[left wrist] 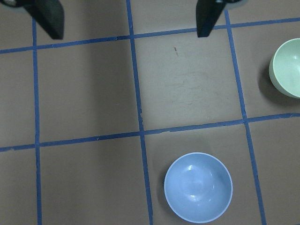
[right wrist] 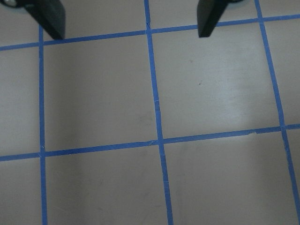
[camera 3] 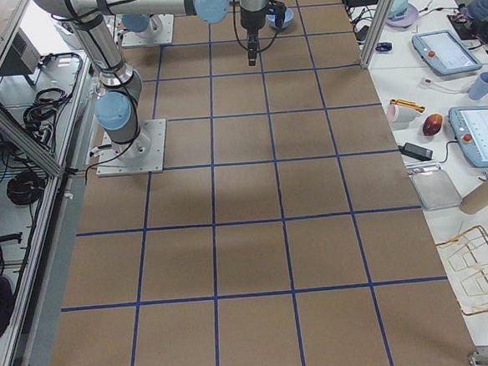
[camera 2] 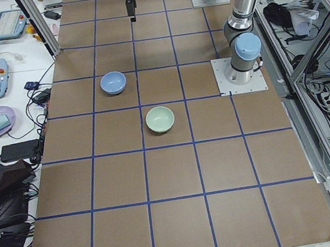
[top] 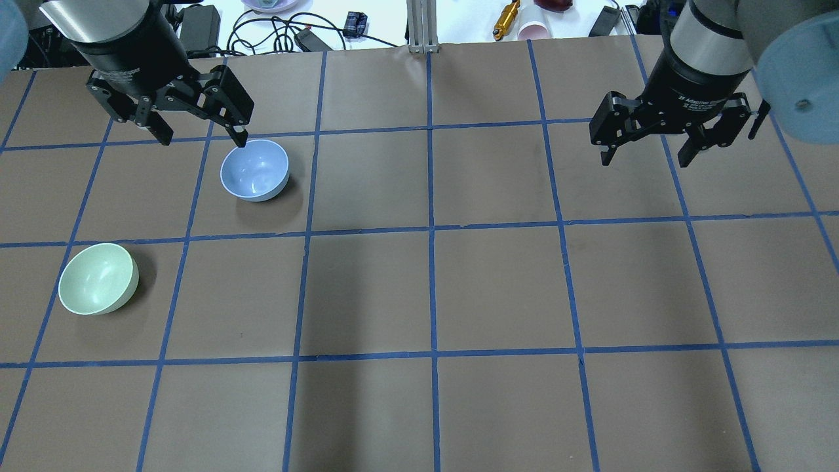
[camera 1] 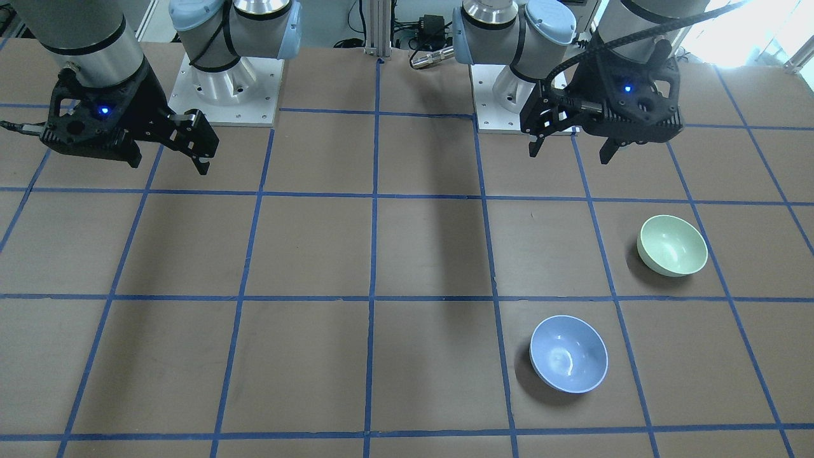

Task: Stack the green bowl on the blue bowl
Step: 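Move the left gripper toward the pale green bowl nearer the robot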

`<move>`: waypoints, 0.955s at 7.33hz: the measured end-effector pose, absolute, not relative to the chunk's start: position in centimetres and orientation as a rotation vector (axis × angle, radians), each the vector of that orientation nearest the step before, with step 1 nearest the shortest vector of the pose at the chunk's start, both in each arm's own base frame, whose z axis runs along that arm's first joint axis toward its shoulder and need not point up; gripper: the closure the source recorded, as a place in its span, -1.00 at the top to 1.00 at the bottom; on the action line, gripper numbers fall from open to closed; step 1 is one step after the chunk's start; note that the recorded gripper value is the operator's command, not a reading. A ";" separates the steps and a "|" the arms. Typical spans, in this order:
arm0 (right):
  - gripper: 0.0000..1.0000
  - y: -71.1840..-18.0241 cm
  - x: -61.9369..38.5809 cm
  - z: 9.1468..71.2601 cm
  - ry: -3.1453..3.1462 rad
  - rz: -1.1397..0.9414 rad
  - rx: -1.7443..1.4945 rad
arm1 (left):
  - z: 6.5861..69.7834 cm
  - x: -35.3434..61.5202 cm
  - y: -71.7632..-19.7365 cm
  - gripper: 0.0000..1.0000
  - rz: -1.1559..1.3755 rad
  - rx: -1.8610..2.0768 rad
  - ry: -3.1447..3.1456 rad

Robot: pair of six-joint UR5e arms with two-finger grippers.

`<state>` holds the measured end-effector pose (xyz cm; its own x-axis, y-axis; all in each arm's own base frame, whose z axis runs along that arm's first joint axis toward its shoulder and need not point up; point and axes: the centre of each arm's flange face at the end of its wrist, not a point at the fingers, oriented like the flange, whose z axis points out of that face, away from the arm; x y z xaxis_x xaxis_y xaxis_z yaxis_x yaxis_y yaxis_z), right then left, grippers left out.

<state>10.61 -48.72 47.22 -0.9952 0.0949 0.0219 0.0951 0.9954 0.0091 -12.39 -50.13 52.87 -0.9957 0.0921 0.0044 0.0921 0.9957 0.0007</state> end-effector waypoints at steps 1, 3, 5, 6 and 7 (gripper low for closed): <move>1.00 -48.7 10.6 47.2 -3.117 -0.016 -0.148 | 52.9 -12.4 -50.1 1.00 -0.002 -0.143 -3.134; 1.00 -48.7 10.6 47.2 -3.117 -0.016 -0.149 | 53.0 -12.4 -50.0 1.00 0.001 -0.142 -3.134; 1.00 -48.7 10.6 47.2 -3.117 -0.016 -0.148 | 53.0 -12.4 -50.0 1.00 0.001 -0.138 -3.134; 1.00 -48.7 10.6 47.2 -3.117 -0.016 -0.148 | 53.0 -12.4 -50.0 1.00 0.001 -0.137 -3.135; 1.00 -48.7 10.6 47.2 -3.117 -0.016 -0.148 | 53.0 -12.4 -50.0 1.00 0.001 -0.135 -3.135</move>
